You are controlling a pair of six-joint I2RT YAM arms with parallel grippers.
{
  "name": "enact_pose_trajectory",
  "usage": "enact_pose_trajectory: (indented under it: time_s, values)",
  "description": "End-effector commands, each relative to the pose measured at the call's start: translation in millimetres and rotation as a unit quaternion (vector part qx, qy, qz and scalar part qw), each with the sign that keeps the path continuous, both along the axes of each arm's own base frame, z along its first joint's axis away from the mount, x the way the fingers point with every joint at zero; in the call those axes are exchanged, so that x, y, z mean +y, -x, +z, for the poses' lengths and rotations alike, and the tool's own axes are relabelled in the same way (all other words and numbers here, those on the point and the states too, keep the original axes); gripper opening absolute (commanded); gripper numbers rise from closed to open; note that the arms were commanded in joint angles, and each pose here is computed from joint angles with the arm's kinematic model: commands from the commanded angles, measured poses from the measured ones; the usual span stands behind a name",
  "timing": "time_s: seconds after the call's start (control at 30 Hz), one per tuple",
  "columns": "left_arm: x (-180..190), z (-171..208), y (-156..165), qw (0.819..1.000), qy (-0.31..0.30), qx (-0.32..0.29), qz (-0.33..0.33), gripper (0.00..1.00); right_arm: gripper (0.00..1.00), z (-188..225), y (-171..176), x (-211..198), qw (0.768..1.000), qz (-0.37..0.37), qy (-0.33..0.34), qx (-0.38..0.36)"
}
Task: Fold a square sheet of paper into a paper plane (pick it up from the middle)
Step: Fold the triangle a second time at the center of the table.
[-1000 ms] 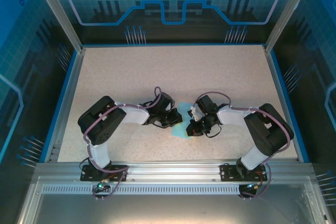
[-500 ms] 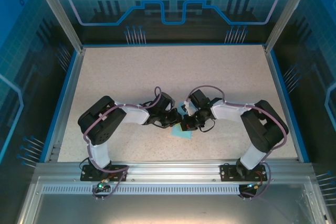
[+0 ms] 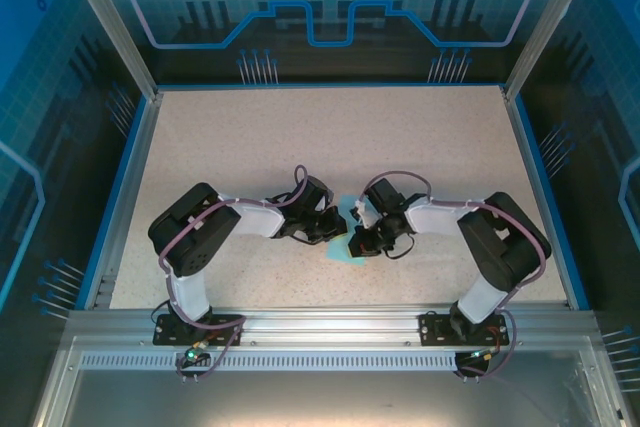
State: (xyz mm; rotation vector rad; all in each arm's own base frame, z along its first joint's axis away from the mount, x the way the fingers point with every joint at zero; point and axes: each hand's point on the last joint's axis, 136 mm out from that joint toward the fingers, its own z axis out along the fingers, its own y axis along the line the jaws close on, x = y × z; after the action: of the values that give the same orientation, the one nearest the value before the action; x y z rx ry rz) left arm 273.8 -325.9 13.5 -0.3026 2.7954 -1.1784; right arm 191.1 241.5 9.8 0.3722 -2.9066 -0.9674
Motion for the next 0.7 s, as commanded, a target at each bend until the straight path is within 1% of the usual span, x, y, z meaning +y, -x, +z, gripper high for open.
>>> enact_pose_trajectory:
  time_s: [0.0, 0.33, 0.67]
  values:
    - [19.9, -31.2, 14.1, 0.998, -0.057, 0.024, 0.002, 0.10, 0.06, -3.9, 20.5, -16.9, 0.999, -0.005, 0.014, 0.036]
    - [20.3, -33.2, 15.5, 0.998, -0.058, 0.026, 0.000, 0.09, 0.07, -14.4, 36.9, -35.8, 0.998, -0.034, 0.019, 0.058]
    - [19.5, -30.7, 14.8, 0.998, -0.054, 0.023, 0.000, 0.09, 0.08, -16.8, 50.1, -45.8, 0.997, -0.043, 0.023, 0.063]
